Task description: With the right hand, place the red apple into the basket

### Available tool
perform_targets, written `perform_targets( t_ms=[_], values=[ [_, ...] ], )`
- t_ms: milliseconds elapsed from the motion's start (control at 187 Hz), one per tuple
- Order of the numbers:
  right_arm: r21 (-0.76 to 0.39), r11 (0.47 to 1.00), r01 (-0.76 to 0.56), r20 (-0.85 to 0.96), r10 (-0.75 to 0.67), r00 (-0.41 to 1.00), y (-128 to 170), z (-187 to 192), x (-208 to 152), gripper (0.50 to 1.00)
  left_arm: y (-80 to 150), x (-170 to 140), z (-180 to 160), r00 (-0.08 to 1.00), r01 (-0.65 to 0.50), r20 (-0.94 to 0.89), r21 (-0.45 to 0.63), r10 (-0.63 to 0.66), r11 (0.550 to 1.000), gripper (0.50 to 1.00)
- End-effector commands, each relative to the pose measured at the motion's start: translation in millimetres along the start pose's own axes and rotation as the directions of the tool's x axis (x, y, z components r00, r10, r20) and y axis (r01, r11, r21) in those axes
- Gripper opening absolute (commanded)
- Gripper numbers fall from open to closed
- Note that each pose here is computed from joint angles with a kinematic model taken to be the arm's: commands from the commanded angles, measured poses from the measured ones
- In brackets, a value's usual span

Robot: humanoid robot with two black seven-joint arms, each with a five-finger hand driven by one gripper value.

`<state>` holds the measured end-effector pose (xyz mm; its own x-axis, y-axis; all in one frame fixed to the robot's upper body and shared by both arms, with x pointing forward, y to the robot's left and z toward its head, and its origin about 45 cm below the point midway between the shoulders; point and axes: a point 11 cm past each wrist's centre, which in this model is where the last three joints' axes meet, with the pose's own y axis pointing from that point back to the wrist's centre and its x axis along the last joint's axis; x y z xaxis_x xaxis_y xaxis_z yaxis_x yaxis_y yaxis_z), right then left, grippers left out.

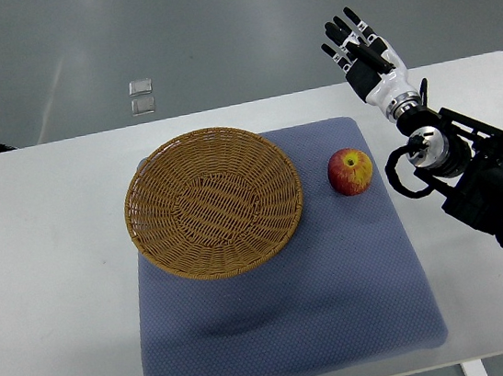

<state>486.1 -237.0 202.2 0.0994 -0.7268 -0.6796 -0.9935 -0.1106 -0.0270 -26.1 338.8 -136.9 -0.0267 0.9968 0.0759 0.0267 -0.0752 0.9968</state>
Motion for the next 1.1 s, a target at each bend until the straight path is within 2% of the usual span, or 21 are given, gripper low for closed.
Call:
perform_targets(
  t_ms=[0, 1095],
  values=[
    [0.002, 1.0, 0.003, 0.0, -0.003, 1.0, -0.7, -0.9, -1.2, 0.917, 0.0, 0.4, 0.4, 1.0, -0.001, 0.006, 0.0, 0.001, 1.0, 1.0],
    [0.005, 1.0, -0.003, 0.003, 0.003, 1.0, -0.9, -0.2, -1.4, 0.917, 0.1, 2.4, -0.3, 1.0, -0.009, 0.01, -0.002, 0.009, 1.0, 1.0]
  ],
)
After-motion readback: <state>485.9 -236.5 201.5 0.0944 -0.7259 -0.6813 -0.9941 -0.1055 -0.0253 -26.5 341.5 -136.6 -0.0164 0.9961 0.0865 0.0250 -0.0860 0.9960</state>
